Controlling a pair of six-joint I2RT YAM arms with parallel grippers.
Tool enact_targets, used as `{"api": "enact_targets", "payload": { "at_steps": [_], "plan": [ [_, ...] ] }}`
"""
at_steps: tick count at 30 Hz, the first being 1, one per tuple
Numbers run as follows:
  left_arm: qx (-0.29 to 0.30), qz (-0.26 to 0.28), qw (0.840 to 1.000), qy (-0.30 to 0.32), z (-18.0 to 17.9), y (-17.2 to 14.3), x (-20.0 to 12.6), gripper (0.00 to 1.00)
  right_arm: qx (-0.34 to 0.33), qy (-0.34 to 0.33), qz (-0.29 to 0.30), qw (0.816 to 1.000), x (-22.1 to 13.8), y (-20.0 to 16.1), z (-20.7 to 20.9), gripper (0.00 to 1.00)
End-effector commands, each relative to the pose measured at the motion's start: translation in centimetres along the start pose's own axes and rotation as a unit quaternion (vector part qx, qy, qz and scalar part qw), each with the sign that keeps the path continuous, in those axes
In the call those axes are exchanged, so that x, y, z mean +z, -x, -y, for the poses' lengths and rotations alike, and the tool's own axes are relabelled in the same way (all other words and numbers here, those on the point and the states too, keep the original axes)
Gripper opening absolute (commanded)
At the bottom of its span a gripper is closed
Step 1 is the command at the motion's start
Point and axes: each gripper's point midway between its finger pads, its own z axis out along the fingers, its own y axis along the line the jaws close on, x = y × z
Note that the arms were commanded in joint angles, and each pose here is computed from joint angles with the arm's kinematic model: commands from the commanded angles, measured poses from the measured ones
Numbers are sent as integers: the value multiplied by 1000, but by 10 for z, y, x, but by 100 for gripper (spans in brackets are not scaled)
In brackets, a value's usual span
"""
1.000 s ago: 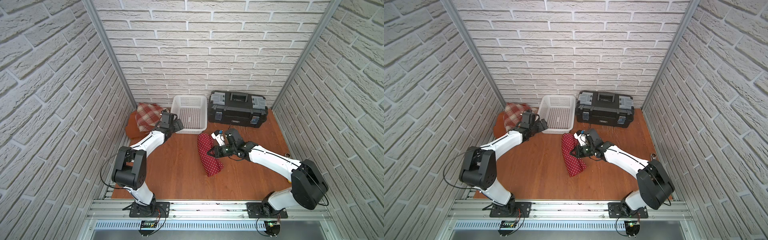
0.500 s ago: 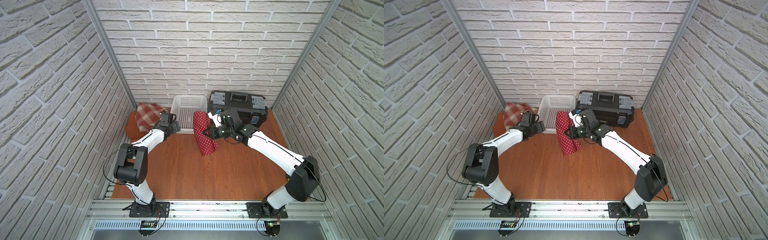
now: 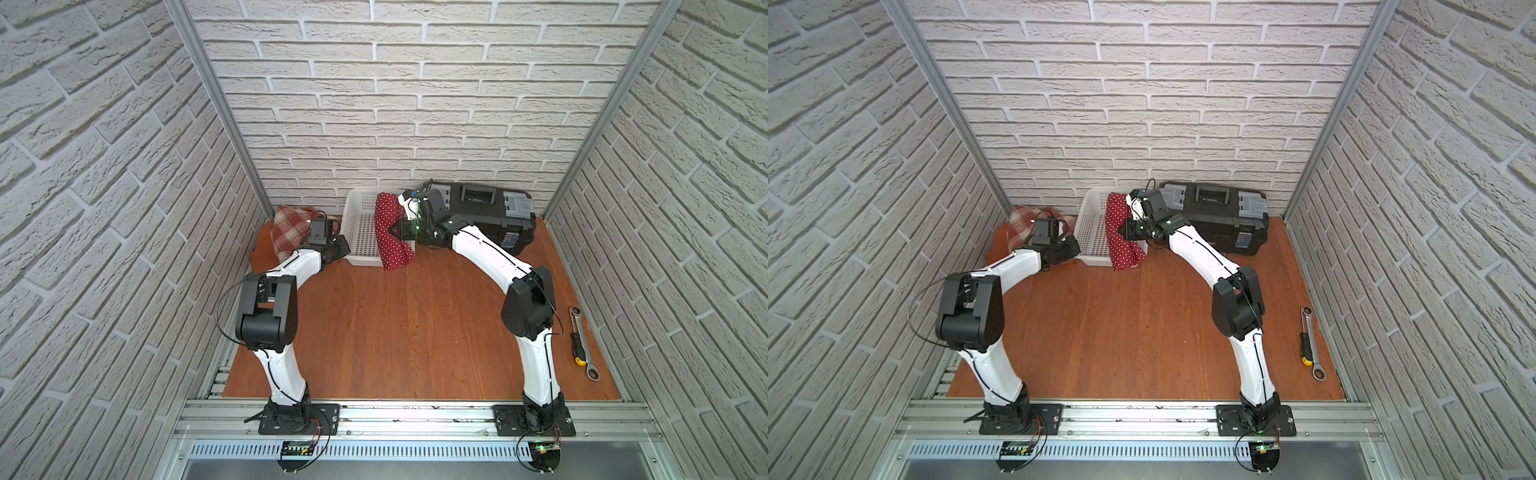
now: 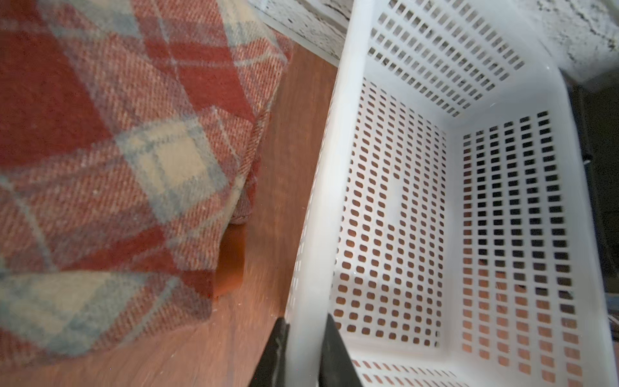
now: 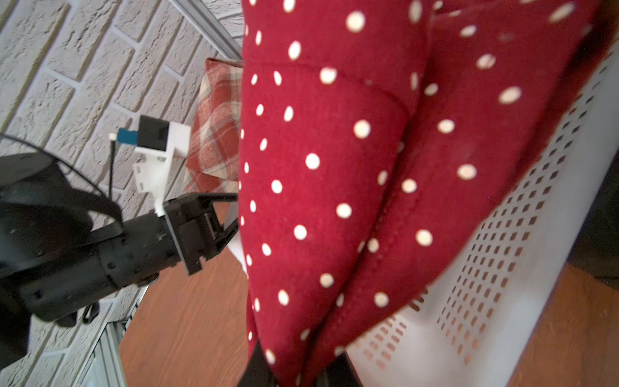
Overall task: Roll up the skirts
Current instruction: Place the skirt in the basket.
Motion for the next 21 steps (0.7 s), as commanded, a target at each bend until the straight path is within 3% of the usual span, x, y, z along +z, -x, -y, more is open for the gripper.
{"api": "enact_targets", "payload": {
  "at_steps": [1,9,16,21],
  "plan": [
    [49,4,999,-24,19,1,-5,0,2,22,49,999,-8,39,-8,3],
    [51,-27,998,-36,19,-19,-15,0,34,40,82,995,-1,60,-3,3],
    [51,-37,997,-34,16,-28,-14,0,55,55,85,993,29,70,8,3],
    [49,-51,997,-34,15,-34,-17,0,71,20,60,995,55,49,36,3]
  ]
}}
